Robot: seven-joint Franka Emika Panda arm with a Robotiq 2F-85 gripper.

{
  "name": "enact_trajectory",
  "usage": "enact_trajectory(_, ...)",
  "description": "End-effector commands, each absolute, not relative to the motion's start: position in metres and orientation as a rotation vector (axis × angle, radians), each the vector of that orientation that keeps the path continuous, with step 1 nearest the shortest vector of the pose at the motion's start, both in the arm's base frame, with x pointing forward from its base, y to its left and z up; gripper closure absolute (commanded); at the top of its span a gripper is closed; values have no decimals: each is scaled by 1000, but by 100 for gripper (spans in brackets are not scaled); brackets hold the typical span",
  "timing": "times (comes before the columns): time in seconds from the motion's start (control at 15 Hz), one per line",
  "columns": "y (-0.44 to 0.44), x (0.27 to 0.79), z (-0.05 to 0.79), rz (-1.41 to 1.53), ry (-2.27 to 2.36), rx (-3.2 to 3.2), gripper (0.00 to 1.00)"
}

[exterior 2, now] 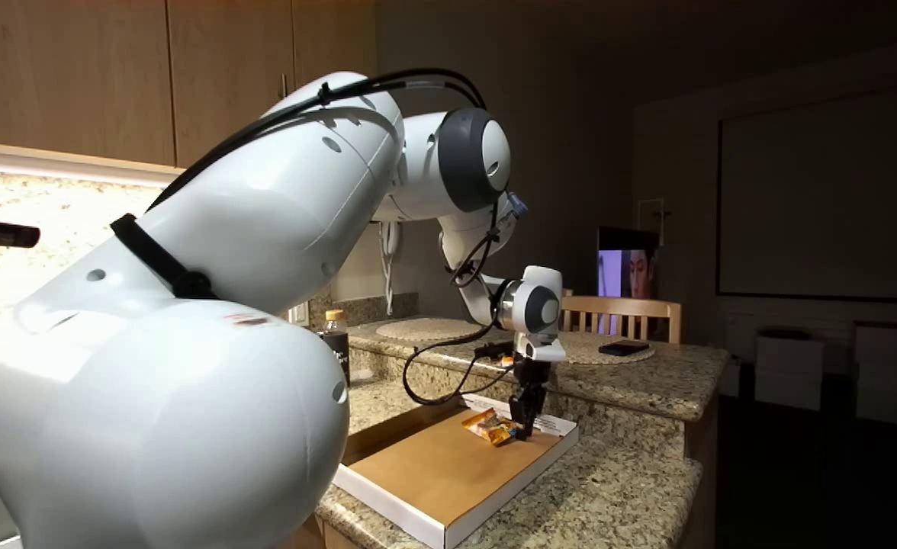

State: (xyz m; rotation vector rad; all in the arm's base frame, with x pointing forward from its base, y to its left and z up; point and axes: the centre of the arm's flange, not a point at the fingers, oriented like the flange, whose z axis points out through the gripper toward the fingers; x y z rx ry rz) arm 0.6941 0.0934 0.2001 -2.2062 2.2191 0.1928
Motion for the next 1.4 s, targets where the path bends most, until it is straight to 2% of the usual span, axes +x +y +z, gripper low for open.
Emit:
enact_trajectory(0.0, 88, 688, 194, 253, 2250, -2175, 97)
enact_trajectory(0.2, 86, 687, 197, 249, 2250, -2170, 100)
enact_trajectory(0.53, 86, 686, 200, 260, 2234, -2167, 97)
enact_trajectory(0.6, 87, 685, 201, 264, 2229, -2167, 91)
enact_trajectory(0.67, 88, 686, 202, 261, 2217, -2174, 70)
enact_trajectory(0.8, 91, 685, 204, 256, 2204, -2185, 67)
enact_trajectory(1.33, 114, 677, 210, 217, 2142, -2255, 17)
